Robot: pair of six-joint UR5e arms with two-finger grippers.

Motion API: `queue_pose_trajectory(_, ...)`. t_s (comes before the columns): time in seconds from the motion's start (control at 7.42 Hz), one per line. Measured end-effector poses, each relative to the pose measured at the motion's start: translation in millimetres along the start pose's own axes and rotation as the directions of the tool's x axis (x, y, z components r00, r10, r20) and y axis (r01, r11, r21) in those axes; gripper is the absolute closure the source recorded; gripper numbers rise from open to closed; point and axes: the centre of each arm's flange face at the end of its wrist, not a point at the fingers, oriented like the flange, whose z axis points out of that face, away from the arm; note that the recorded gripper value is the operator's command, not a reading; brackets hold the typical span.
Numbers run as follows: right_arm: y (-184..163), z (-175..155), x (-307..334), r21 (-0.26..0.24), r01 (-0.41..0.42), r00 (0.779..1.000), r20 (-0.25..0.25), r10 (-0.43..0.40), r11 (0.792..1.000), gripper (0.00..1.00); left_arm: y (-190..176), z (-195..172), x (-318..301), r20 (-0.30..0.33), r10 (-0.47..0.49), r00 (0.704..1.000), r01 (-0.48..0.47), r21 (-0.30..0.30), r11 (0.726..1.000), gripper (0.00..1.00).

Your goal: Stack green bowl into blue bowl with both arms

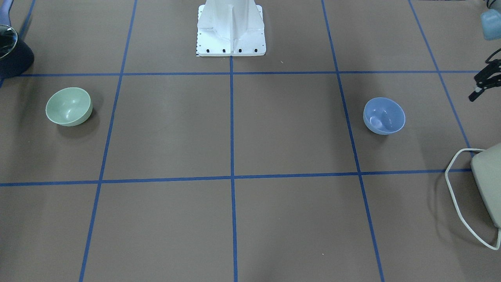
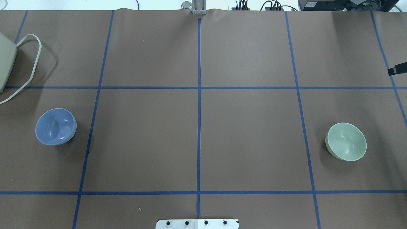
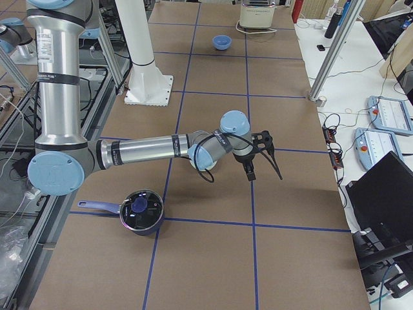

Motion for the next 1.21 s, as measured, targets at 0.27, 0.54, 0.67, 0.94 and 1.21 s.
queue_pose_trajectory(0.27, 2, 12, -15, 0.0, -0.009, 1.0, -0.018, 0.009, 1.0, 0.0, 12, 61, 33, 0.063, -0.082, 0.995, 0.086, -0.063, 0.994, 0.01)
queue_pose_trajectory(0.54, 2, 14, -17, 0.001, -0.009, 1.0, -0.019, 0.009, 1.0, 0.0, 29, 111, 61, 0.131, -0.064, 0.989, 0.077, -0.101, 0.992, 0.13)
queue_pose_trajectory(0.67, 2, 14, -18, 0.001, -0.008, 1.0, -0.019, 0.008, 1.0, 0.0, 37, 127, 73, 0.137, -0.039, 0.99, 0.056, -0.122, 0.991, 0.52)
queue_pose_trajectory(0.94, 3, 14, -17, 0.001, -0.009, 1.0, -0.021, 0.009, 1.0, 0.0, 47, 144, 86, 0.134, -0.003, 0.991, 0.023, -0.15, 0.988, 0.97)
queue_pose_trajectory(1.21, 3, 15, -17, 0.001, -0.009, 1.0, -0.022, 0.009, 1.0, 0.0, 51, 150, 92, 0.128, 0.015, 0.992, 0.006, -0.162, 0.987, 1.0)
